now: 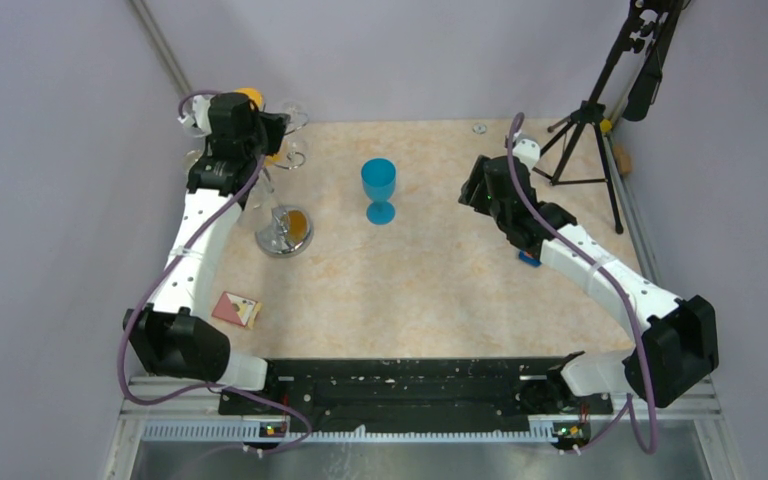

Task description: Take the wine glass off the wine glass rack

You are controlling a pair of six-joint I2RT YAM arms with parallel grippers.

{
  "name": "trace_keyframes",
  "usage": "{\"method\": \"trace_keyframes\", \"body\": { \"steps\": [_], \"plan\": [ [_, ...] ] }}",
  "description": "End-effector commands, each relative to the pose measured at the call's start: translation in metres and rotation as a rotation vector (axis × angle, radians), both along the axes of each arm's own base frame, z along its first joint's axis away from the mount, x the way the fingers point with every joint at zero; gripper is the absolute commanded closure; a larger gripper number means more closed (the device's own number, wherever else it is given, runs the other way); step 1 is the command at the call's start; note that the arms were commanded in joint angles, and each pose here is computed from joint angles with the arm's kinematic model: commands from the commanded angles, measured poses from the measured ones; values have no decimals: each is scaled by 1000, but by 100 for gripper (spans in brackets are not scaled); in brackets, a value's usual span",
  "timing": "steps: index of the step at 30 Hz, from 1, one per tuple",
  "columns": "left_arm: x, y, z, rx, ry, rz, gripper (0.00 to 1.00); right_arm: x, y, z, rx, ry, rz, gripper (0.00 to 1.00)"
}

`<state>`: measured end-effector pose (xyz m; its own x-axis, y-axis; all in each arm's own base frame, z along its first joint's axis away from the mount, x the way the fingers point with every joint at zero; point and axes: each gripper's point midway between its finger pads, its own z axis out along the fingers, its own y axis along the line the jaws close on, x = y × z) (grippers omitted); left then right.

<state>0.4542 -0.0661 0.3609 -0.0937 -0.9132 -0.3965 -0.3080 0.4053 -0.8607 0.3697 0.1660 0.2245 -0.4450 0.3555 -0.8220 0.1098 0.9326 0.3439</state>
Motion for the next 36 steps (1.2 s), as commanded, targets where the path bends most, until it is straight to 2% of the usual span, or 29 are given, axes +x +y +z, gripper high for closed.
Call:
{"method": "trace_keyframes", "body": {
  "steps": [1,11,24,29,36],
  "plan": [
    [-1,-4,7,-34,-42,-7,99,3,-9,21,27,-62,-30,42],
    [-17,-3,40,-123,-142,2,100,5,-4,20,32,-56,-17,42],
    [-17,-32,53,-244,-178,-165,100,7,1,19,43,-49,-6,43],
    [-25,-33,57,-257,-185,-174,100,6,0,18,42,-45,-8,43],
    [-39,-19,60,-199,-194,-116,100,4,-1,16,44,-40,-7,43]
  ]
}}
